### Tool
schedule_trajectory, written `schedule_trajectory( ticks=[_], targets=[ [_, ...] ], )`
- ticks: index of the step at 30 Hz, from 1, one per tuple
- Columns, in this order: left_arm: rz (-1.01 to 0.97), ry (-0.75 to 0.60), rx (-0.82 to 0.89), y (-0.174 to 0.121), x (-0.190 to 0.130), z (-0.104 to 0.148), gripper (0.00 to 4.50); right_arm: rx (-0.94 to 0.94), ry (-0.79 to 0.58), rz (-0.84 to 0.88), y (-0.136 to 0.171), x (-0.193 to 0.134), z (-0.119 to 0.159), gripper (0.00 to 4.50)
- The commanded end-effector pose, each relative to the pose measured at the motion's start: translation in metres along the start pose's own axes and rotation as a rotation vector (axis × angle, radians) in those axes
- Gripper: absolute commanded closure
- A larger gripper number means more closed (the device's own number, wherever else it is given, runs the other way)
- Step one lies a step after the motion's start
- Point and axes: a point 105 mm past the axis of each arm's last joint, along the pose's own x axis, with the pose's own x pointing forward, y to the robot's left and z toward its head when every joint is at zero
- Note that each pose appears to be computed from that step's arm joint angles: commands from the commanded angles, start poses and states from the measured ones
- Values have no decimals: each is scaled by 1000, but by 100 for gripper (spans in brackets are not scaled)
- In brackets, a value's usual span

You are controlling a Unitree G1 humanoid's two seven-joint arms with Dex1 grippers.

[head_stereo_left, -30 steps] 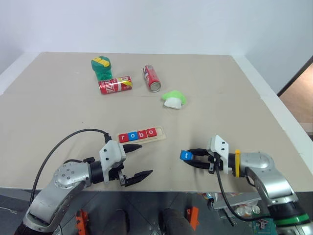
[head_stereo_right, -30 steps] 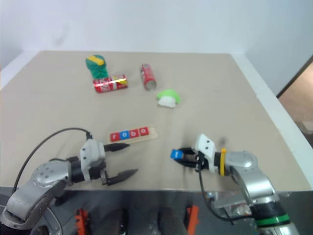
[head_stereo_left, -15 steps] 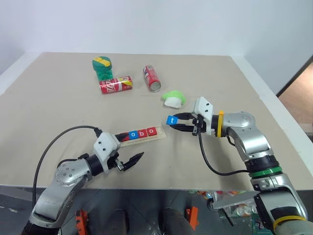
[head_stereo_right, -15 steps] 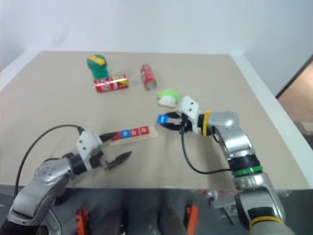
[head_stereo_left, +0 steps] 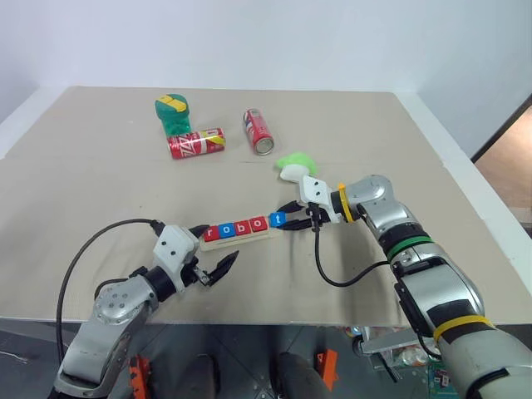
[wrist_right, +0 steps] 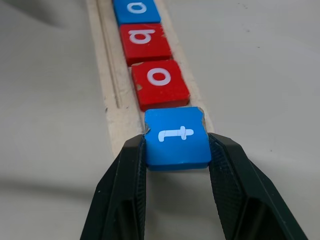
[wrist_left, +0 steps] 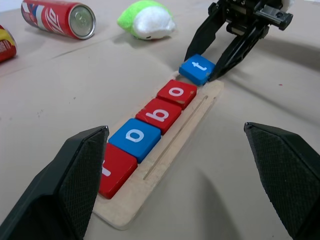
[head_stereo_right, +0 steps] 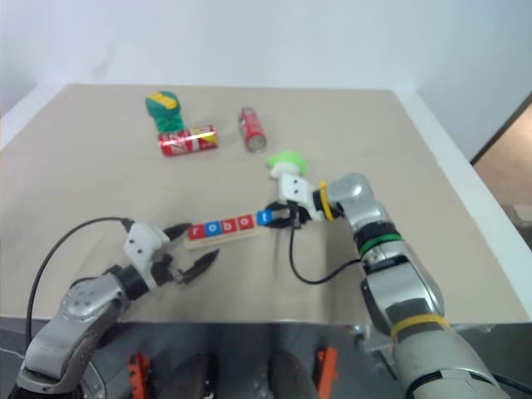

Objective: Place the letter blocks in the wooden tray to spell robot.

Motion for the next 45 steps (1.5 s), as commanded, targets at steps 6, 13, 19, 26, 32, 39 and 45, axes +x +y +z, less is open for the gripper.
schedule_trajectory(
  ticks=[6,13,19,26,32,39,45],
  targets=[
    [20,-31,27,0,-3,9,0,-60,-14,25,-7,9,16,330],
    [22,-32,27,-2,-2,8,0,-61,5,28,-9,15,18,330],
    [26,-34,30,-4,-2,8,0,-54,24,43,-8,17,16,330],
    [30,-34,36,-4,-1,7,0,-15,23,85,-4,19,16,280],
    [19,-27,42,-6,-1,6,0,14,-18,79,-6,19,22,280],
    [10,-24,44,-6,-1,5,0,40,-21,109,-3,17,21,280],
    [3,-21,45,-6,0,5,0,90,-2,110,-2,16,15,280]
  ],
)
